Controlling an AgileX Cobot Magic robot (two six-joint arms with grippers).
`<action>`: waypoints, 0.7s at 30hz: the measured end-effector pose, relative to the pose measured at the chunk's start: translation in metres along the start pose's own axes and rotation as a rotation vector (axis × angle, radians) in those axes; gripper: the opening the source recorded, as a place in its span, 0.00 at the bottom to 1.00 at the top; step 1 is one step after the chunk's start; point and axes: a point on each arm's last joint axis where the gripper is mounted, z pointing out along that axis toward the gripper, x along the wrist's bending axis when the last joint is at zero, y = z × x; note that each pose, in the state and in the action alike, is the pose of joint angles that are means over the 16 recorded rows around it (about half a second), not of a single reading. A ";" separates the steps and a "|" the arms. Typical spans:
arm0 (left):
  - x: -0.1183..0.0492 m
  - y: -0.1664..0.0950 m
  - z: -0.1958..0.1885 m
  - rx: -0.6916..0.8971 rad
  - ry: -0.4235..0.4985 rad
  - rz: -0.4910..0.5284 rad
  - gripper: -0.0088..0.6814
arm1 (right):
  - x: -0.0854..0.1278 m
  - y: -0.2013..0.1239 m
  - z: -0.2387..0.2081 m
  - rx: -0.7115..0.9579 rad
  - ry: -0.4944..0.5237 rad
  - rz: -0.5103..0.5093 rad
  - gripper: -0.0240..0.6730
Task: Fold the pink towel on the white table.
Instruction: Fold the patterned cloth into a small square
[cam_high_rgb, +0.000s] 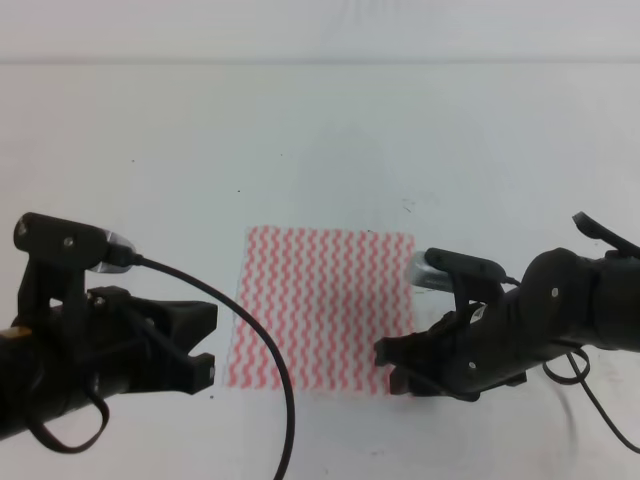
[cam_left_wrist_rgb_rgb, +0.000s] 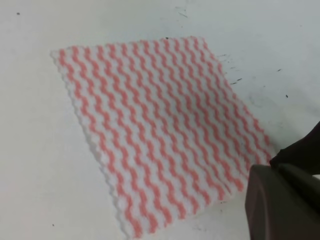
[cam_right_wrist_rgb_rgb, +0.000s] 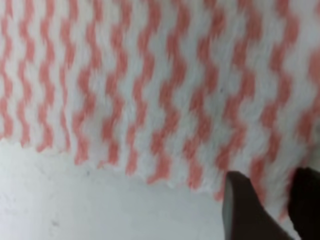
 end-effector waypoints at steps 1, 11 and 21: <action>0.000 0.000 0.000 0.000 0.000 0.000 0.00 | 0.000 0.000 0.000 0.003 0.000 0.000 0.34; 0.000 0.000 0.000 0.000 0.000 -0.001 0.00 | 0.000 -0.001 0.000 0.016 -0.001 -0.005 0.29; 0.000 0.000 0.000 0.000 -0.001 -0.001 0.01 | 0.000 -0.001 0.000 0.018 -0.004 -0.012 0.18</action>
